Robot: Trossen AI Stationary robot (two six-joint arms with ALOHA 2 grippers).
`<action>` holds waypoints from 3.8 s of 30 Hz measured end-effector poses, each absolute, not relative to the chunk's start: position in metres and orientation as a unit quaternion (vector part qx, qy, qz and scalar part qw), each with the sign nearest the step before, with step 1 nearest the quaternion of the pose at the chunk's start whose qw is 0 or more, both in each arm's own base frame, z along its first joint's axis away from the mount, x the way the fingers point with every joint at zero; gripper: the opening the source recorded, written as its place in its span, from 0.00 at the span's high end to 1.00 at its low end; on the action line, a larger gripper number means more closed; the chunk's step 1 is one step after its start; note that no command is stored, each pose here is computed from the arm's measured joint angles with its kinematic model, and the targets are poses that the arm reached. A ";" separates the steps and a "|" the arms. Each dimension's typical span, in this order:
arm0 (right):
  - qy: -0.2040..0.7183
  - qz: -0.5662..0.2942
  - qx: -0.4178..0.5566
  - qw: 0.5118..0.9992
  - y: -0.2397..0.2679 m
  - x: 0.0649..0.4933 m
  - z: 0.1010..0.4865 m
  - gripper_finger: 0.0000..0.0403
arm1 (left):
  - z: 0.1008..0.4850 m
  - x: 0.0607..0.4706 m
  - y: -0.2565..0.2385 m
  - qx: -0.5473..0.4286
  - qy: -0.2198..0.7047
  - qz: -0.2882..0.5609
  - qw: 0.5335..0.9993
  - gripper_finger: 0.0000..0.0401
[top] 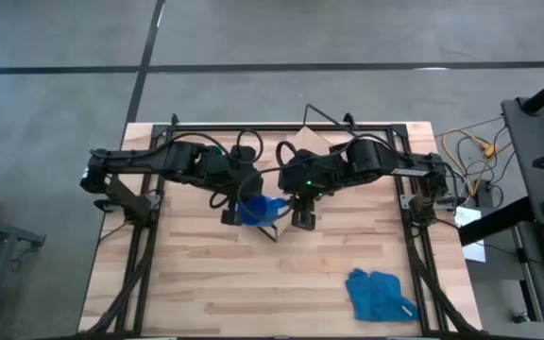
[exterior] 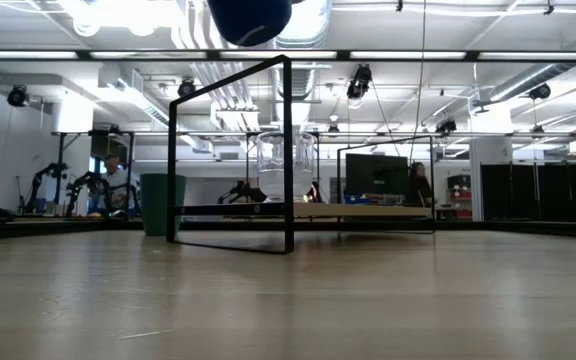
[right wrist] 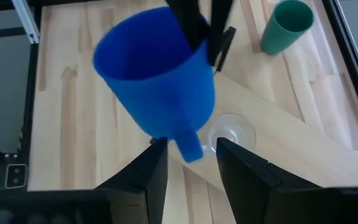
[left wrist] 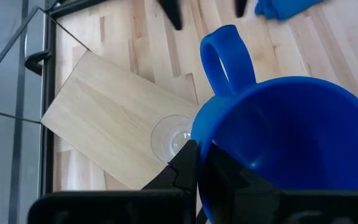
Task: Stack small to large cups/mugs on shelf
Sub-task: Put the blue mug on the shelf
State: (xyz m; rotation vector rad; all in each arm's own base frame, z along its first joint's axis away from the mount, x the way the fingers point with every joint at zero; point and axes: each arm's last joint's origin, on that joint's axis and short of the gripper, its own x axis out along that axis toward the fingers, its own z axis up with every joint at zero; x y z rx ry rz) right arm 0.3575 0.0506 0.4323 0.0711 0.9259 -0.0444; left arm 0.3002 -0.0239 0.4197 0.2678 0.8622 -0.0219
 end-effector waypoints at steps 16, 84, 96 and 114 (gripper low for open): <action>0.436 -0.008 0.019 0.900 0.060 0.358 0.434 0.67 | 0.426 0.305 -0.025 0.118 0.377 -0.024 0.918 1.00; 0.468 -0.234 -0.013 0.852 0.023 0.341 0.426 0.88 | 0.456 0.294 -0.017 0.147 0.318 0.100 0.931 0.68; 0.438 -0.301 0.041 0.846 0.010 0.326 0.406 0.88 | 0.478 0.265 -0.014 0.142 0.280 0.118 0.942 0.68; 0.286 -0.407 0.195 0.845 0.009 0.303 0.325 0.88 | 0.487 0.250 -0.012 0.141 0.262 0.128 0.946 0.68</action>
